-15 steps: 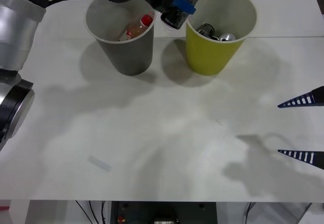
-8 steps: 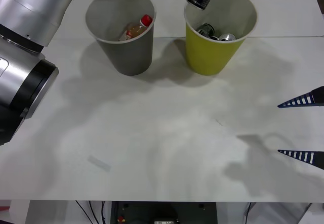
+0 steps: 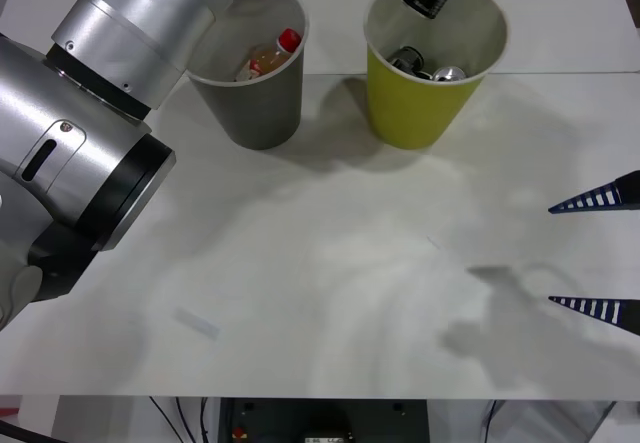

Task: Put the can into the green bin and the plastic bottle into the gray bin

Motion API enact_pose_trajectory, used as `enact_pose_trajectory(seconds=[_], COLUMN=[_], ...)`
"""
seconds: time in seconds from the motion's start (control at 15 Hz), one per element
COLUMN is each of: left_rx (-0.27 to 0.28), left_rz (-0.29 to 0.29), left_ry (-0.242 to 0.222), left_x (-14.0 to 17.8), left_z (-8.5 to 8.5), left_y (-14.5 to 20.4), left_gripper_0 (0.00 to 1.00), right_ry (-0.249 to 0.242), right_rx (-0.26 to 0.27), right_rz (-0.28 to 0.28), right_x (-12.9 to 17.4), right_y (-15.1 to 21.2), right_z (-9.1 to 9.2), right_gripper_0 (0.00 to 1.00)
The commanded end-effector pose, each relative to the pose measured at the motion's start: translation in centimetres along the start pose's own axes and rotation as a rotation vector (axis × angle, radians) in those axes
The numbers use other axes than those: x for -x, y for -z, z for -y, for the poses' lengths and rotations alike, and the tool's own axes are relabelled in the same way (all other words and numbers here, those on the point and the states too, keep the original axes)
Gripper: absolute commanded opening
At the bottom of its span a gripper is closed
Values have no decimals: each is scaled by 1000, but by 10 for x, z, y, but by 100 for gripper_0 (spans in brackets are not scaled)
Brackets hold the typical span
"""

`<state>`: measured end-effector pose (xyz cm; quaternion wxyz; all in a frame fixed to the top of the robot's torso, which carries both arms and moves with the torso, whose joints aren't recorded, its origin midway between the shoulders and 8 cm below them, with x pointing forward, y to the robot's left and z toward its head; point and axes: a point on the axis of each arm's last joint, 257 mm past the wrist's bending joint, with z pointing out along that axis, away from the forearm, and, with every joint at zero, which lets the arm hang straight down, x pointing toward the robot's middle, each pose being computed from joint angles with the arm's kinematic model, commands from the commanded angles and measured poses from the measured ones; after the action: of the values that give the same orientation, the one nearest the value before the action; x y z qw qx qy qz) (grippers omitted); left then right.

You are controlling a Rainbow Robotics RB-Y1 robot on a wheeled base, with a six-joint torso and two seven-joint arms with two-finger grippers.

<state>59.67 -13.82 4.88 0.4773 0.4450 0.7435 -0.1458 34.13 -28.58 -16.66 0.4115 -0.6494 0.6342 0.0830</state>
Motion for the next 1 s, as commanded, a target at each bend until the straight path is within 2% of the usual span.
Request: enact_pose_trajectory(seconds=[0.07,0.13,0.33,0.4,0.47,0.73,0.8,0.93,1.0], left_rx=[3,3,-3,-13,-32,-119,-129,-135,-138], left_rz=[2,4,1,-21,-29,33,45,29,0], left_ry=[-3,-5,1,-27,-36,17,14,-23,-61], left_x=[1,1,-1,-8,-14,-43,-55,-71,-84], left_z=[0,0,-2,-5,-12,-40,-45,-50,-57], left_y=[0,0,1,6,13,55,71,96,114], left_gripper_0=[73,100,100,100,100,100,100,100,100], right_ry=[0,0,0,0,0,0,0,0,0], right_rx=[0,0,0,0,0,0,0,0,0], right_rz=[0,0,0,0,0,0,0,0,0], right_x=[0,0,0,0,0,0,0,0,0], right_y=[0,0,0,0,0,0,0,0,0], right_z=[0,0,0,0,0,0,0,0,0], right_gripper_0=[100,100,100,100,100,100,100,100,100])
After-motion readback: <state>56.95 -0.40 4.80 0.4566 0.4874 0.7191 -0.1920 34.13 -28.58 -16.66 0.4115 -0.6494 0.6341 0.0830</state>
